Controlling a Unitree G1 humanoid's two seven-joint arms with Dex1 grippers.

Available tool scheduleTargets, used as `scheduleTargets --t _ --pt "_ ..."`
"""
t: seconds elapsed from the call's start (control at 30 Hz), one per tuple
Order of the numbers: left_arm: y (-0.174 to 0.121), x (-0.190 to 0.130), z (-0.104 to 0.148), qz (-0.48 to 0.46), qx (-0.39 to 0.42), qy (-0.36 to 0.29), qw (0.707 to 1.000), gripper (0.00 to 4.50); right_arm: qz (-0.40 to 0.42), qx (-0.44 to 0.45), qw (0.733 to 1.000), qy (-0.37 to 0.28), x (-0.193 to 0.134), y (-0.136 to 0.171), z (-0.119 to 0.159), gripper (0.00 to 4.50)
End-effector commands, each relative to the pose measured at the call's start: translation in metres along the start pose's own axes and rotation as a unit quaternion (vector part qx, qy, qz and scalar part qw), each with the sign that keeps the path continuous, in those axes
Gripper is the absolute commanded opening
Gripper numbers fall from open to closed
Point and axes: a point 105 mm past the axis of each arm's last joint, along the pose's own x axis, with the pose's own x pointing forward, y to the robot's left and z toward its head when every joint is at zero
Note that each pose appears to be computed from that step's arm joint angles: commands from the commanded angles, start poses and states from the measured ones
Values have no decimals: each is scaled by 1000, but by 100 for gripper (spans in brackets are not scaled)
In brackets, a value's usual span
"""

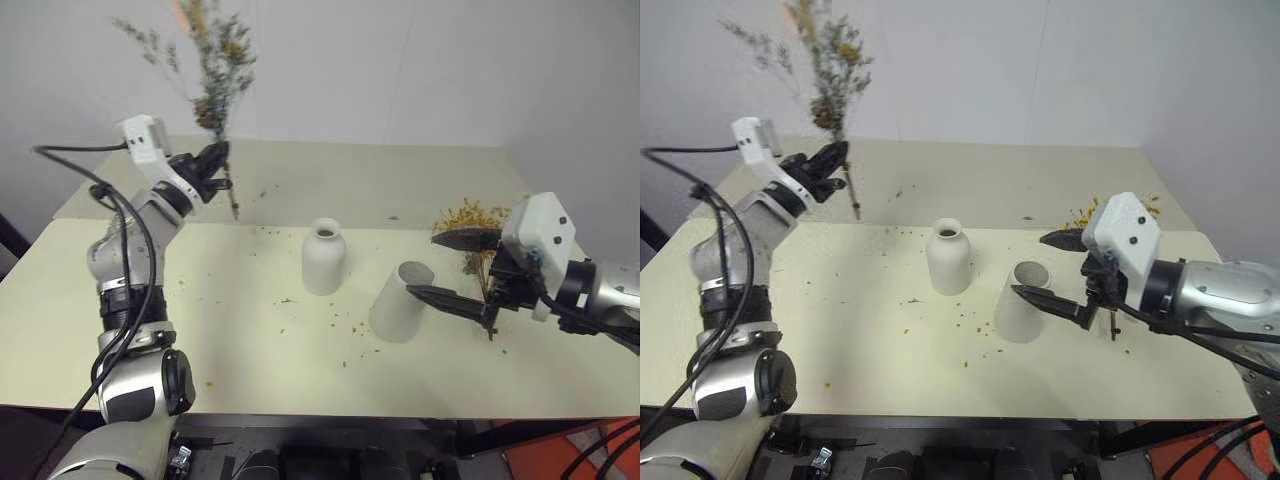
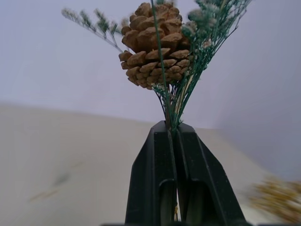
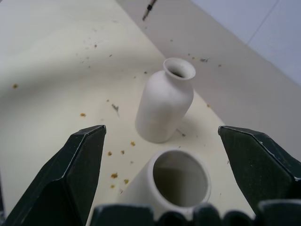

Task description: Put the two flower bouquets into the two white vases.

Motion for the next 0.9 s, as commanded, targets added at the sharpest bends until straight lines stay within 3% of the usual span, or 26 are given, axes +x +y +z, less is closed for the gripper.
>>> scheduleTargets --t 0.03,0.23,0.4,0.9 --pt "-31 18 14 -146 -29 -61 987 3 -23 -25 999 -20 3 -2 11 450" --pt "-45 27 6 -252 -105 -89 958 3 -48 -30 998 -30 10 2 12 450" --pt "-53 29 2 -294 -121 -85 944 3 -79 -26 996 -36 11 2 12 450" --pt "-62 40 -18 -295 -125 -72 945 3 -97 -21 994 -33 5 5 8 450"
